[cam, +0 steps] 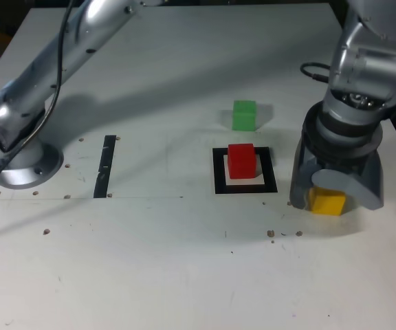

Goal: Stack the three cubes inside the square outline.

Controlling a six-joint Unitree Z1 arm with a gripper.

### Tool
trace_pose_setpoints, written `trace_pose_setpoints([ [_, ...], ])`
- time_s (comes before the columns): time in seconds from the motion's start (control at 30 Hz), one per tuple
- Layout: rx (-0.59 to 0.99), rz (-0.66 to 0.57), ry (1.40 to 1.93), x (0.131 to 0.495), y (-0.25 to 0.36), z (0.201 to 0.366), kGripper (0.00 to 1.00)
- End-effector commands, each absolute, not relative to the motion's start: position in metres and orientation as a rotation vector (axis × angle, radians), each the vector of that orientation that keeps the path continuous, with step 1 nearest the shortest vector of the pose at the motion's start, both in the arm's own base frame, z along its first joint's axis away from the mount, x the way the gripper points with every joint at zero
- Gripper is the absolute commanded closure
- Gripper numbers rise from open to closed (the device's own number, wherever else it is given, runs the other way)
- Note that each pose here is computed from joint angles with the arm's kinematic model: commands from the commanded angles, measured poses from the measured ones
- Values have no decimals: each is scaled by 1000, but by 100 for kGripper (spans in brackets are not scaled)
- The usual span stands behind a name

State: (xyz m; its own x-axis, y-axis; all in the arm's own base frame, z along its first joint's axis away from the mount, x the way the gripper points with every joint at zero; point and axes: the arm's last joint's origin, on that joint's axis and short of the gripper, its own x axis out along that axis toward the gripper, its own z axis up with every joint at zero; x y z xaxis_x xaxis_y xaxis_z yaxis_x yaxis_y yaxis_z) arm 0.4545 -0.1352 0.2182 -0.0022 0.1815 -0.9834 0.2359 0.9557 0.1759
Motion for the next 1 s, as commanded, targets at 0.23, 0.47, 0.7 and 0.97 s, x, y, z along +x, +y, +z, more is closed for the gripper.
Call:
trace_pose_setpoints([
  [0.23,332,-68,1601,458,-128,210,42],
  [0.47,340,-70,1584,461,-127,208,61],
  [0.7,344,-88,1575,464,-127,204,61],
  [0.97,346,-102,1560,465,-126,202,63],
])
